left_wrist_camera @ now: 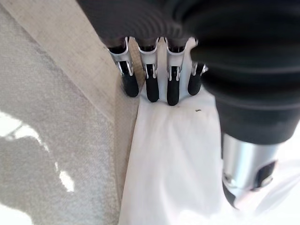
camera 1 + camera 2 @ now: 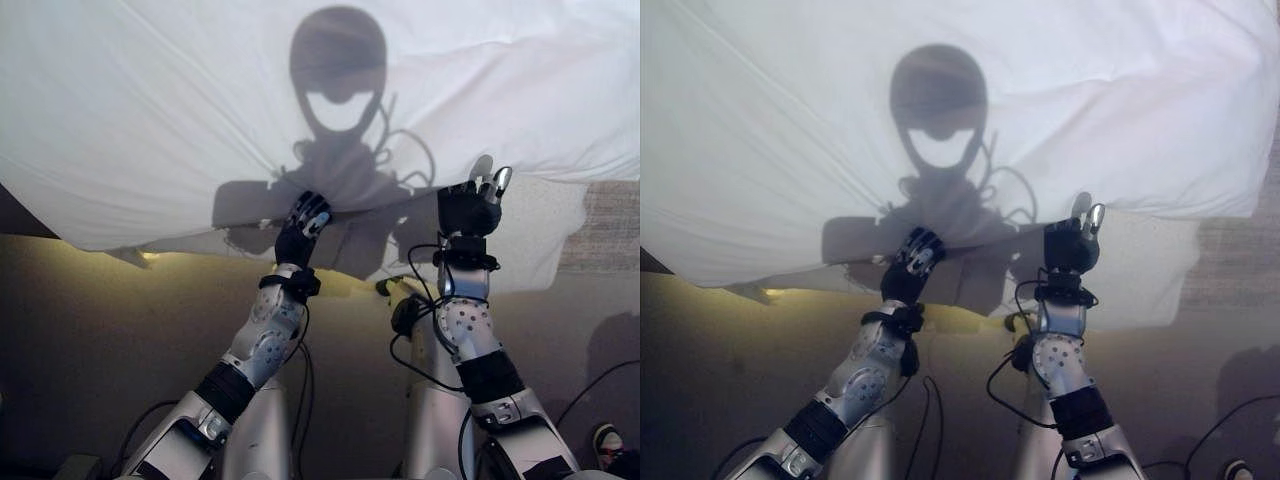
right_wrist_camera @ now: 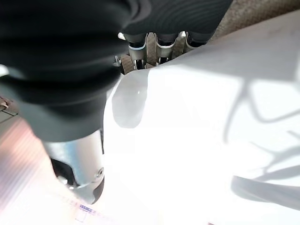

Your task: Make the bed

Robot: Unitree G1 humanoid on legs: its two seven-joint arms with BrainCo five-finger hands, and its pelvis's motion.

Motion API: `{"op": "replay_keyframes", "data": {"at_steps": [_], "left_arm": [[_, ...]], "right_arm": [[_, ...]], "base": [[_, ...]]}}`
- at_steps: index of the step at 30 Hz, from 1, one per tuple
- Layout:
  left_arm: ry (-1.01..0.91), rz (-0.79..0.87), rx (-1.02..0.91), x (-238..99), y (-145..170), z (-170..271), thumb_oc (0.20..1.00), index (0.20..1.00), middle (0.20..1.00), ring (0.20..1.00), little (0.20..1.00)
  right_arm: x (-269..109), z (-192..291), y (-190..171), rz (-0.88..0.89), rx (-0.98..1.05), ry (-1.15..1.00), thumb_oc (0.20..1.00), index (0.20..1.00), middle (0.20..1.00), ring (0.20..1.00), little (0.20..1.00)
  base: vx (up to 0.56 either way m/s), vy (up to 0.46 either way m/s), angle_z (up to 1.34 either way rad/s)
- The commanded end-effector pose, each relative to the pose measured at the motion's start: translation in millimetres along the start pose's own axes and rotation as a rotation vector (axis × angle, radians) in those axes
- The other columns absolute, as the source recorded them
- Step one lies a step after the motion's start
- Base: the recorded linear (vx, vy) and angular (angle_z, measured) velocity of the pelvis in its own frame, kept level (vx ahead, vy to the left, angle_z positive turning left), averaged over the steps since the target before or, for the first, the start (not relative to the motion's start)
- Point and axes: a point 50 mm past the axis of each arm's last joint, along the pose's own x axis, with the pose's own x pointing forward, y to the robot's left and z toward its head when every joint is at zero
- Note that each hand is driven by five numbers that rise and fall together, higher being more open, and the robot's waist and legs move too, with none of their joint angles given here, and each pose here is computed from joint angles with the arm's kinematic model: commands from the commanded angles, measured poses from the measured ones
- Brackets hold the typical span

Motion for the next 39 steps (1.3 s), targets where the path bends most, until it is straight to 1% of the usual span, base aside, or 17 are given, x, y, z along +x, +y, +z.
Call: {"op": "replay_keyframes", "data": {"at_steps": [1, 7, 10, 13, 17, 22, 26, 27, 30, 36, 37, 39], "left_arm": [[0.005, -0.236, 0.023, -4, -44, -1, 1.0, 1.0, 1.0, 1.0, 1.0], [-0.014, -0.248, 0.038, -3, -45, 4, 1.0, 1.0, 1.0, 1.0, 1.0], [-0.014, -0.253, 0.042, -3, -46, 4, 1.0, 1.0, 1.0, 1.0, 1.0], [-0.011, -0.251, 0.041, -3, -46, 3, 1.0, 1.0, 1.0, 1.0, 1.0], [-0.01, -0.254, 0.04, -2, -49, 3, 1.0, 1.0, 1.0, 1.0, 1.0], [0.008, -0.261, 0.032, -3, -51, -1, 1.0, 1.0, 1.0, 1.0, 1.0], [0.006, -0.263, 0.027, -3, -53, -1, 1.0, 1.0, 1.0, 1.0, 1.0], [0.016, -0.267, 0.025, -4, -54, -2, 1.0, 1.0, 1.0, 1.0, 1.0], [0.015, -0.27, 0.023, -4, -55, -2, 1.0, 1.0, 1.0, 1.0, 1.0], [0.012, -0.275, 0.018, -3, -58, -1, 1.0, 1.0, 1.0, 1.0, 1.0], [0.014, -0.274, 0.011, -3, -59, -2, 1.0, 1.0, 1.0, 1.0, 1.0], [0.021, -0.28, 0.001, -3, -60, -3, 1.0, 1.0, 1.0, 1.0, 1.0]], "right_arm": [[8, 22, 45, 0.258, -0.004, -0.092, 1.0, 1.0, 1.0, 1.0, 1.0], [15, 32, 44, 0.243, -0.074, -0.121, 1.0, 1.0, 1.0, 1.0, 1.0], [21, 40, 40, 0.203, -0.136, -0.155, 1.0, 1.0, 1.0, 1.0, 1.0], [36, 55, 30, 0.105, -0.226, -0.216, 1.0, 1.0, 1.0, 1.0, 1.0], [53, 69, 28, 0.049, -0.279, -0.265, 1.0, 1.0, 1.0, 1.0, 1.0], [76, 83, 27, -0.01, -0.401, -0.269, 1.0, 1.0, 1.0, 1.0, 1.0], [83, 84, 32, -0.016, -0.41, -0.273, 1.0, 1.0, 1.0, 1.0, 1.0], [90, 87, 27, -0.07, -0.442, -0.273, 1.0, 1.0, 1.0, 1.0, 1.0], [99, 88, 29, -0.093, -0.461, -0.27, 1.0, 1.0, 1.0, 1.0, 1.0], [103, 85, 33, -0.086, -0.47, -0.259, 1.0, 1.0, 1.0, 1.0, 1.0], [103, 84, 35, -0.082, -0.458, -0.267, 0.2, 0.2, 0.2, 0.2, 0.2], [102, 81, 37, -0.071, -0.452, -0.271, 0.2, 0.2, 0.2, 0.2, 0.2]], "base": [[0.0, 0.0, 0.0], [0.0, 0.0, 0.0], [0.0, 0.0, 0.0], [0.0, 0.0, 0.0], [0.0, 0.0, 0.0], [0.0, 0.0, 0.0], [0.0, 0.0, 0.0], [0.0, 0.0, 0.0], [0.0, 0.0, 0.0], [0.0, 0.0, 0.0], [0.0, 0.0, 0.0], [0.0, 0.0, 0.0]]}}
